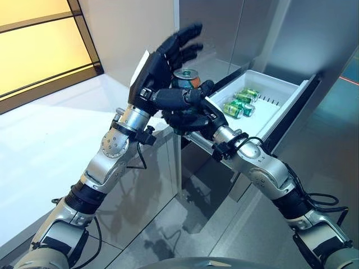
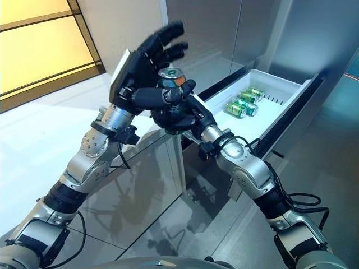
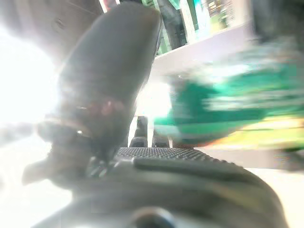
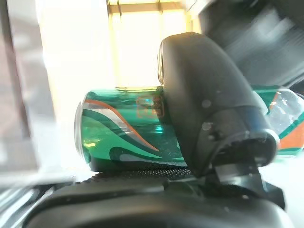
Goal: Put drinks into fridge and close the fridge
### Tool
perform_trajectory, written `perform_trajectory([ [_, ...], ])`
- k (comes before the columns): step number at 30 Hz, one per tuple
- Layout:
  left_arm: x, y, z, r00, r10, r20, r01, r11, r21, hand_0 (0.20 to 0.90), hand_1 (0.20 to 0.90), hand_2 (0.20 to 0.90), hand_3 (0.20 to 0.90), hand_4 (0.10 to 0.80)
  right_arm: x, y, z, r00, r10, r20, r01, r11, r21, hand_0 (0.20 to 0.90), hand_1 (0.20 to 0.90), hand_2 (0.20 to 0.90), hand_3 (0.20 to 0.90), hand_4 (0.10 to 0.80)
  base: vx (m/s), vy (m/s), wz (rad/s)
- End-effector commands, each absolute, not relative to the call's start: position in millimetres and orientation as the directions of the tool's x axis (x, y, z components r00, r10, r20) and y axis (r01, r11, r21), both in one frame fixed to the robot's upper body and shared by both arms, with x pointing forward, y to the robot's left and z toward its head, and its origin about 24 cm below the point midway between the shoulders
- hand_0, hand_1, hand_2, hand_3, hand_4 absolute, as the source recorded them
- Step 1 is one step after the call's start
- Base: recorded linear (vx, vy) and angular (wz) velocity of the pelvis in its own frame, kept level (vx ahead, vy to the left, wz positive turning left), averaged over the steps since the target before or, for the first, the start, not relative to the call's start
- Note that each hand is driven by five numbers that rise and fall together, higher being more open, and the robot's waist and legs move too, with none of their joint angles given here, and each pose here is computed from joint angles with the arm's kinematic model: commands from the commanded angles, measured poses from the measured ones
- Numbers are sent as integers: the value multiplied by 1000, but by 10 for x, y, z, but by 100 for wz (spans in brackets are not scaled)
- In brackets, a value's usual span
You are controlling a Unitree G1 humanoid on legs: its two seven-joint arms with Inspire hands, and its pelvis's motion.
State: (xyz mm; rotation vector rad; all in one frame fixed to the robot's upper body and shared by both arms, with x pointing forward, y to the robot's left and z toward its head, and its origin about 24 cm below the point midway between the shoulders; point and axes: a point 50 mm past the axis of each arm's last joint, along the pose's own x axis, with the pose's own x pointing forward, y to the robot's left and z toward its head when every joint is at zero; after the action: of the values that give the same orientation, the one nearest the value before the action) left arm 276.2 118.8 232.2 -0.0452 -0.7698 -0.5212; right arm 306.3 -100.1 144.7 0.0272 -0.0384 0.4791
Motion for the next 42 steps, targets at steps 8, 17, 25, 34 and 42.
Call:
perform_trajectory([
  [8, 2329, 1260, 3160, 130, -288, 949, 325, 916, 234, 900, 900, 900, 900, 800, 3407, -1802, 2465, 887, -17, 461, 38, 999, -37, 300, 300, 300, 200, 100, 4, -12, 2],
  [17, 2609, 1056, 2720, 417, -453, 788, 763, 646, -33, 900, 900, 900, 900, 800, 3526, -2473, 2658, 831, -231, 506, 367, 911, -187, 300, 300, 300, 200, 100, 15, -36, 6],
  [25, 2601, 828, 1756, 545, -680, 490, 826, 338, -450, 900, 900, 900, 900, 800, 3520, -2997, 2979, 776, -362, 517, 540, 804, -247, 300, 300, 300, 200, 100, 7, -48, 14],
  [34, 2301, 1079, 624, 612, -787, 76, 626, 423, -655, 900, 900, 900, 900, 800, 3500, -3507, 3144, 788, -467, 402, 611, 674, -415, 300, 300, 300, 200, 100, -20, -14, 29],
  [42, 2145, 1429, -122, 672, -688, -275, 517, 701, -491, 900, 900, 900, 900, 800, 3458, -3803, 2960, 806, -557, 202, 561, 609, -560, 300, 300, 300, 200, 100, -16, -41, 31],
])
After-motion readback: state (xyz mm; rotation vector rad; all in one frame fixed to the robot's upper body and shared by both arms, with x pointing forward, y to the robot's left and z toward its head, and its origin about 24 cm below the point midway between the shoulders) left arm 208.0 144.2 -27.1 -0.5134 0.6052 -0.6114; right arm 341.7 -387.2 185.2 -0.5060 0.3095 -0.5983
